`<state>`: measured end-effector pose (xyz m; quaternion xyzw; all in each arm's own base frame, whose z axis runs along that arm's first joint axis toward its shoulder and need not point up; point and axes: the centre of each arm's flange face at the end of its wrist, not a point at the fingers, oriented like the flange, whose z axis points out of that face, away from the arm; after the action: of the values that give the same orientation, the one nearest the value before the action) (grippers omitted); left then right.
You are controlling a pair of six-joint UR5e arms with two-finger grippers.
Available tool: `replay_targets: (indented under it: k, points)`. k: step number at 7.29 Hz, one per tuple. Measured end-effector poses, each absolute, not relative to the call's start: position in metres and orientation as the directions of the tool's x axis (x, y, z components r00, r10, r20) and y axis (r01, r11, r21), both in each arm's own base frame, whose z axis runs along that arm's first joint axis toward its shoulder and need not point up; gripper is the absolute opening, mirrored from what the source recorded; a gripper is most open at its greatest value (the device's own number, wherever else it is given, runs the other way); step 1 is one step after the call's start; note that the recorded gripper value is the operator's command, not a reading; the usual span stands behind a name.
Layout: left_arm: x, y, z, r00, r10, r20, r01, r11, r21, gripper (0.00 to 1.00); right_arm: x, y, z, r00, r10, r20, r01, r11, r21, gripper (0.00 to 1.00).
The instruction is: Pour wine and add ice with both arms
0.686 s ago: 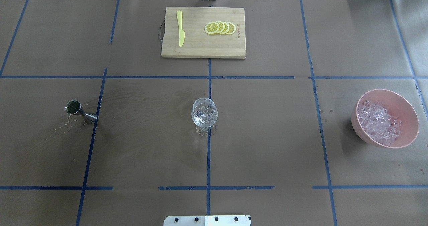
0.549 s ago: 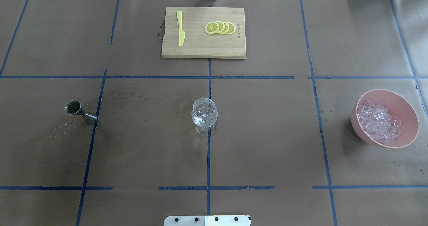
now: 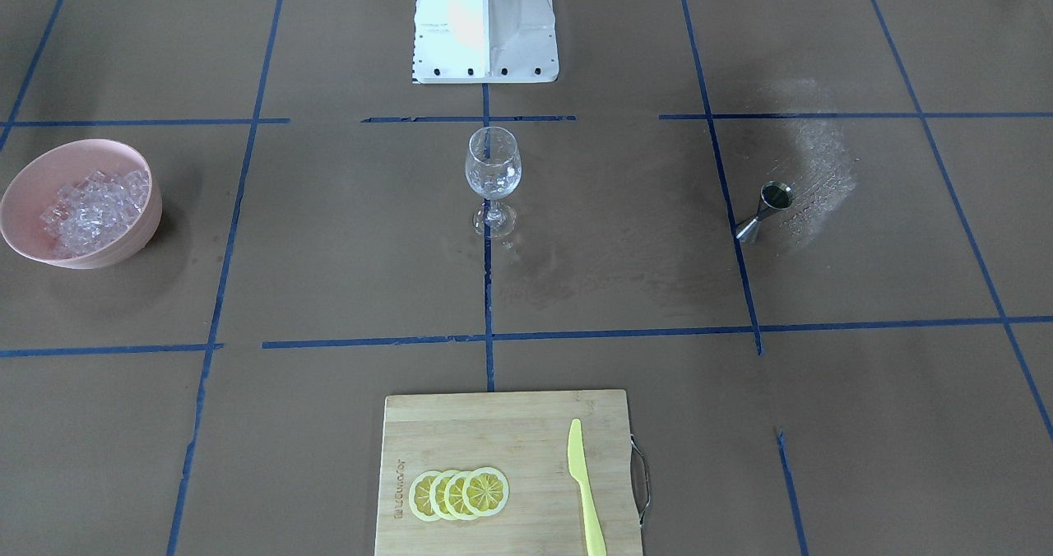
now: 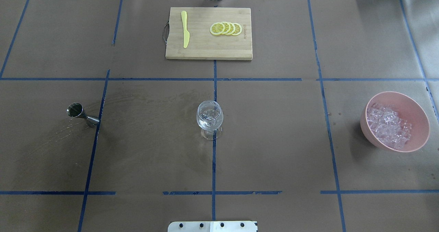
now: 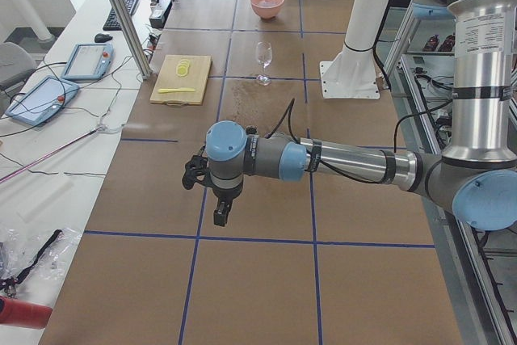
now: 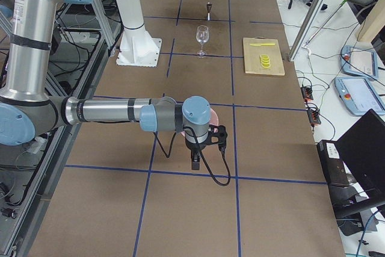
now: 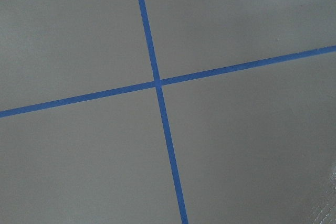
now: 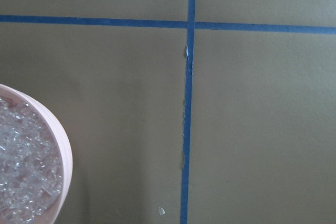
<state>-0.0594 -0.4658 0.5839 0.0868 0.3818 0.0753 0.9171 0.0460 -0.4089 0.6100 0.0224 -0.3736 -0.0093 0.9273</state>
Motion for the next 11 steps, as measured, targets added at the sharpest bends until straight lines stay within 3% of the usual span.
replay_targets:
  k: [2, 4, 7, 11]
  points:
    - [-0.059, -0.469, 0.565, 0.697, 0.253, -0.670, -0.074, 0.956, 0.284, 1.00, 0.044, -0.422, 0.582, 0.710, -0.102, 0.697, 0.002, 0.990, 0.143, 1.00]
    - [-0.059, -0.478, 0.548, 0.694, 0.367, -0.620, -0.066, 0.889, 0.453, 1.00, 0.042, -0.428, 0.570, 0.680, -0.175, 0.712, -0.016, 0.967, 0.254, 1.00]
    - [-0.060, -0.479, 0.532, 0.696, 0.503, -0.513, -0.014, 0.723, 0.691, 1.00, 0.040, -0.432, 0.558, 0.655, -0.166, 0.737, -0.060, 0.961, 0.270, 1.00]
    - [-0.039, -0.470, 0.503, 0.656, 0.561, -0.505, 0.111, 0.590, 0.800, 1.00, 0.039, -0.434, 0.538, 0.645, -0.211, 0.734, -0.089, 0.934, 0.347, 1.00]
